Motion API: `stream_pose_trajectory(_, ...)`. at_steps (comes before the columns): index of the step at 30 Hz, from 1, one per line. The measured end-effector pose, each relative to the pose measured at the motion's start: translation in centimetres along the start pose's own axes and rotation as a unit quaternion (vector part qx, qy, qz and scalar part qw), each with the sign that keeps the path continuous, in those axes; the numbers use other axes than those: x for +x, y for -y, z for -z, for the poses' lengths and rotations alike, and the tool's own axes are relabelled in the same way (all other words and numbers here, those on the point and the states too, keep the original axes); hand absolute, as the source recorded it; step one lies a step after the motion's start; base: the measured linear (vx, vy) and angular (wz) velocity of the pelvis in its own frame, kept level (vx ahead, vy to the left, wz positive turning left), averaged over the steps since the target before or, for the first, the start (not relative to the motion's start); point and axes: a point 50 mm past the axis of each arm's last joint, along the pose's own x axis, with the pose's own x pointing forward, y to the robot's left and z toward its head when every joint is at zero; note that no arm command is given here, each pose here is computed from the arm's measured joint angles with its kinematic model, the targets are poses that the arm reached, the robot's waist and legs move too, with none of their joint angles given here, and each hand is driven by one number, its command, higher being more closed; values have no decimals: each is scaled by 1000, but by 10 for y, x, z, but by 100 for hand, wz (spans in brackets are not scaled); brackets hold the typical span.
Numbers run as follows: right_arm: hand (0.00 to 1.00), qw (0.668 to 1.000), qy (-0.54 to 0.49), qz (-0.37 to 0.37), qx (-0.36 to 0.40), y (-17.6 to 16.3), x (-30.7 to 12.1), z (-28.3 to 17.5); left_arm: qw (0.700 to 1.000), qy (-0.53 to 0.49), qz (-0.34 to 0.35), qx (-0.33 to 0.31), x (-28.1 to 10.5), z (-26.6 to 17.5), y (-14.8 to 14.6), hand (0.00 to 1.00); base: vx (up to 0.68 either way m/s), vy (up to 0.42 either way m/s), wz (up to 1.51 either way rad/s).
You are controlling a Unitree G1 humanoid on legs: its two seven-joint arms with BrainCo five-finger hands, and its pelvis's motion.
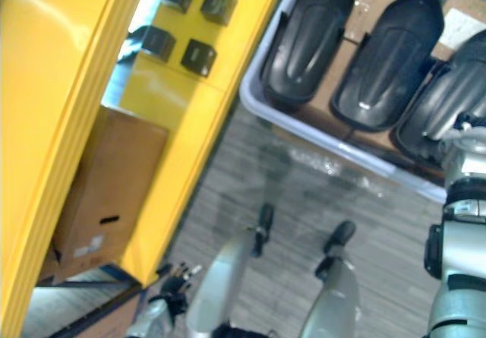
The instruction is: Walk over and take plastic housings, then place them on the shelf
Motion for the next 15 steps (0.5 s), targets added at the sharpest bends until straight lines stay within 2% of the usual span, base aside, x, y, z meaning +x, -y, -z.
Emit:
stream_pose_trajectory(8,100,999,-32,-20,-6,9,6,9,1000,-1,3,-1,1,0,2,0,5,1,2)
stream_pose_trajectory(15,100,997,-34,0,-72,15,8,13,1000,2,6,-3,1,-1,4,0,29,11,6)
